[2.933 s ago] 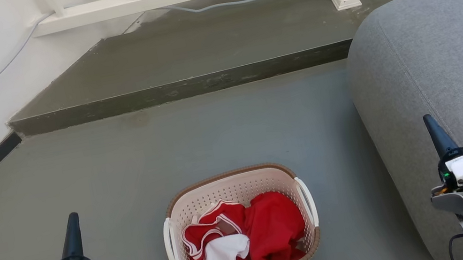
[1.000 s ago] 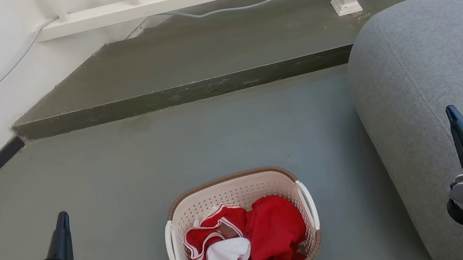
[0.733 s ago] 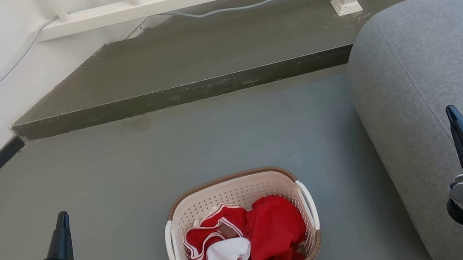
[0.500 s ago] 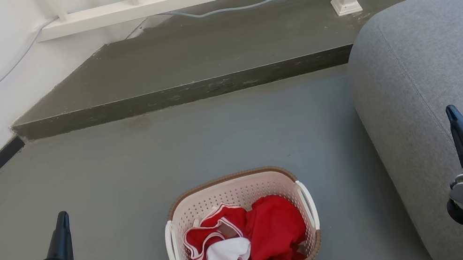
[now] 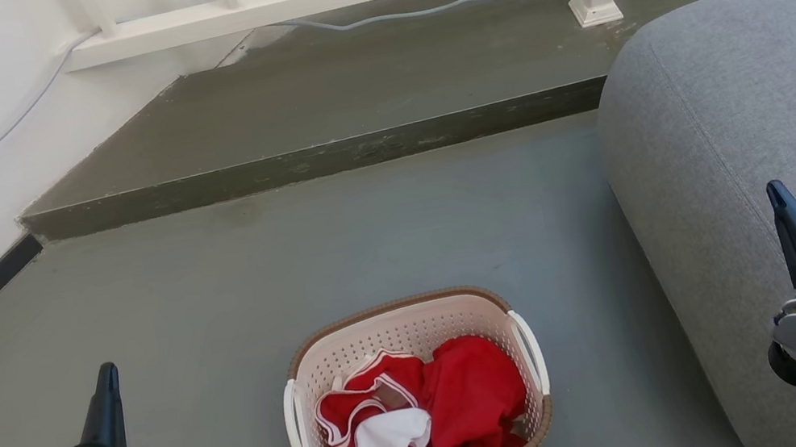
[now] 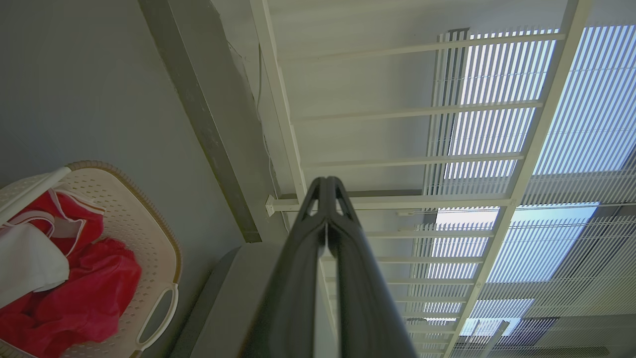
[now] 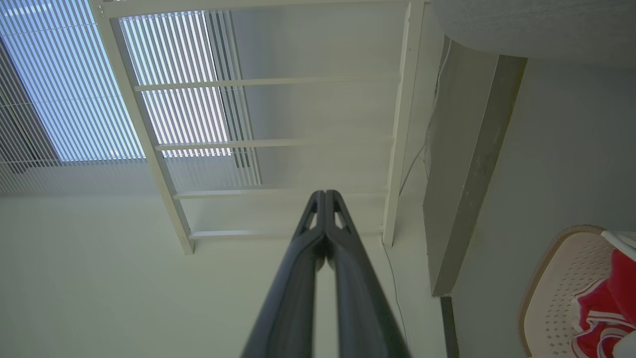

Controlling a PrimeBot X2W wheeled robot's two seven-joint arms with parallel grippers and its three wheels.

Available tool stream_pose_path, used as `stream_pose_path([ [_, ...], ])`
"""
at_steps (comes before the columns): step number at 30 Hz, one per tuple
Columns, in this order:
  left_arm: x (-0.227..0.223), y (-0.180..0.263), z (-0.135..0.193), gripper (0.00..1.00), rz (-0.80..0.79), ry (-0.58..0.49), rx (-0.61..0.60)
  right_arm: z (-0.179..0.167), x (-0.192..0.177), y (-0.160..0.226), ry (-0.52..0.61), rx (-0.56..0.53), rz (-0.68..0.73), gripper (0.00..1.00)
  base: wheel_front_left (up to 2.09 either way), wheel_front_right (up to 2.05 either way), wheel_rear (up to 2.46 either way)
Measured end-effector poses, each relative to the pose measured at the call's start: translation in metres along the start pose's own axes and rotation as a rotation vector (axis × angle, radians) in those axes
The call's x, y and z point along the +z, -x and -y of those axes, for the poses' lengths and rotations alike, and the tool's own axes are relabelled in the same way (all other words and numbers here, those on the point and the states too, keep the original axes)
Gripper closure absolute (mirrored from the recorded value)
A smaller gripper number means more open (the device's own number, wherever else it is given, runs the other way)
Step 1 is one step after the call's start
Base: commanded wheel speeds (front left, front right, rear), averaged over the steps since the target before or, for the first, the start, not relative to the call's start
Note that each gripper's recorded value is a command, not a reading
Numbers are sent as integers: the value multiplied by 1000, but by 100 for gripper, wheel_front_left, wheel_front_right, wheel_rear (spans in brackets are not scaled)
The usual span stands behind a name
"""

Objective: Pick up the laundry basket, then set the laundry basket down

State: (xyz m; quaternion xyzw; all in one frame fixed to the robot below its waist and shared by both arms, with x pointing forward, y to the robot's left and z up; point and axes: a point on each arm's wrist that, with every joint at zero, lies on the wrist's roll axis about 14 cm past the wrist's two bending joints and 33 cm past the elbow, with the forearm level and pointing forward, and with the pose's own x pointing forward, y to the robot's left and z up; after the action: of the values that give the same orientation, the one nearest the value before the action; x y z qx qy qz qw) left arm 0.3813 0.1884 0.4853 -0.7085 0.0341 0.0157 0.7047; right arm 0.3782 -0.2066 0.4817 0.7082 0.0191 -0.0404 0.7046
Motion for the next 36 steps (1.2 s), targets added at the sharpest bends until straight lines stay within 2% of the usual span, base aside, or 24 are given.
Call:
stream_pose_path([
  [36, 0, 0, 0, 100, 0, 0, 0, 0, 0, 0, -3, 1, 1, 100, 0, 0, 0],
])
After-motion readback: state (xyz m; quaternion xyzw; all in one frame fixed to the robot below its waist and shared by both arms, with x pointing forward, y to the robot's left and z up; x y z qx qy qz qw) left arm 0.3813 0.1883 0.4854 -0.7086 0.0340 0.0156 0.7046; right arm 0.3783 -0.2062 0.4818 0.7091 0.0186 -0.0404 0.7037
